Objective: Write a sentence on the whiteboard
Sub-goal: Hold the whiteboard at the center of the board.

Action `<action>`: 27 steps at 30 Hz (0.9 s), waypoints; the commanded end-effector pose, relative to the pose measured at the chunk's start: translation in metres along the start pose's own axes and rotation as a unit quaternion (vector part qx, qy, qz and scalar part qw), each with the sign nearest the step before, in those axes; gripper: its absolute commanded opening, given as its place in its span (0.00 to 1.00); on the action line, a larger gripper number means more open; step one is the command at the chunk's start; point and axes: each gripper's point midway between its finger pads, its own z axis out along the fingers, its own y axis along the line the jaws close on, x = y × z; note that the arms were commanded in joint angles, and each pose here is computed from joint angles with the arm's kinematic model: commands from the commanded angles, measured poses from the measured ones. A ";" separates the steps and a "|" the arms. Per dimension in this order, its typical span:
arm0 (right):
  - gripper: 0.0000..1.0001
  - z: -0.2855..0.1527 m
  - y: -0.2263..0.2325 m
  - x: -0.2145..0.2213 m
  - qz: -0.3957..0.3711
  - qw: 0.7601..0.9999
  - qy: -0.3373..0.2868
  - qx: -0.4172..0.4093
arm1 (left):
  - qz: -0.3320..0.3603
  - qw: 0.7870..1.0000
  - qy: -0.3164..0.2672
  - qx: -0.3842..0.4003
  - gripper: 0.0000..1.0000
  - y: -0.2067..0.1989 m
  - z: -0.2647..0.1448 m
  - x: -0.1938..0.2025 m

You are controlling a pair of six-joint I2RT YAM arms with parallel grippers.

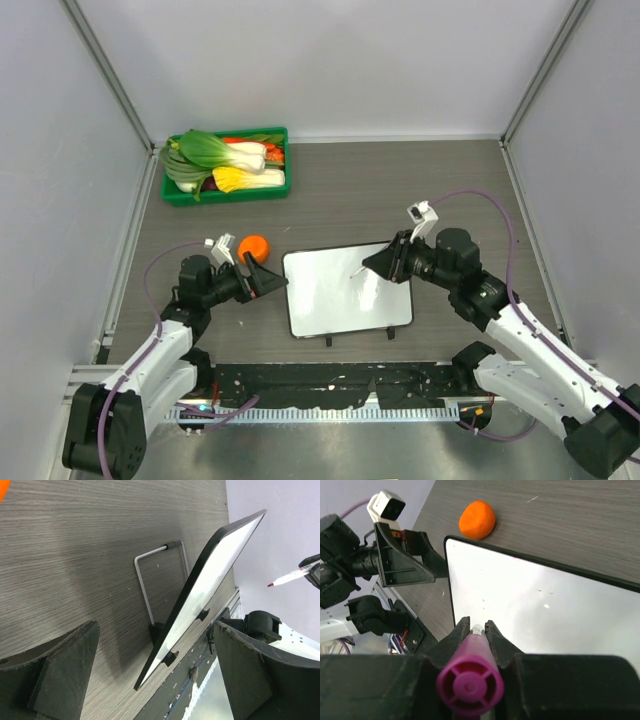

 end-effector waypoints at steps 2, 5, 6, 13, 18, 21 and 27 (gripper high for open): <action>0.01 0.009 0.023 -0.018 -0.061 0.997 -0.038 0.027 | 0.025 1.000 -0.007 -0.002 1.00 -0.005 0.001 -0.007; 0.01 0.013 0.029 -0.014 -0.075 0.996 -0.039 0.032 | 0.028 1.000 -0.006 -0.004 1.00 -0.005 0.001 -0.005; 0.01 0.016 0.031 -0.011 -0.078 0.996 -0.035 0.032 | 0.030 1.000 -0.006 -0.004 1.00 -0.005 0.001 -0.005; 0.01 0.022 0.045 -0.003 -0.073 0.997 -0.028 -0.005 | 0.031 0.999 0.001 -0.010 1.00 -0.004 0.002 -0.002; 0.01 0.019 0.046 -0.003 -0.076 0.997 -0.033 -0.013 | 0.032 0.999 0.005 -0.012 1.00 -0.003 0.004 -0.001; 0.01 0.018 0.047 -0.003 -0.075 0.996 -0.034 -0.015 | 0.031 0.999 0.012 -0.010 0.98 -0.003 0.005 0.001; 0.01 0.017 0.045 -0.001 -0.072 0.997 -0.033 -0.013 | 0.031 0.999 0.014 -0.010 0.98 -0.002 0.006 0.003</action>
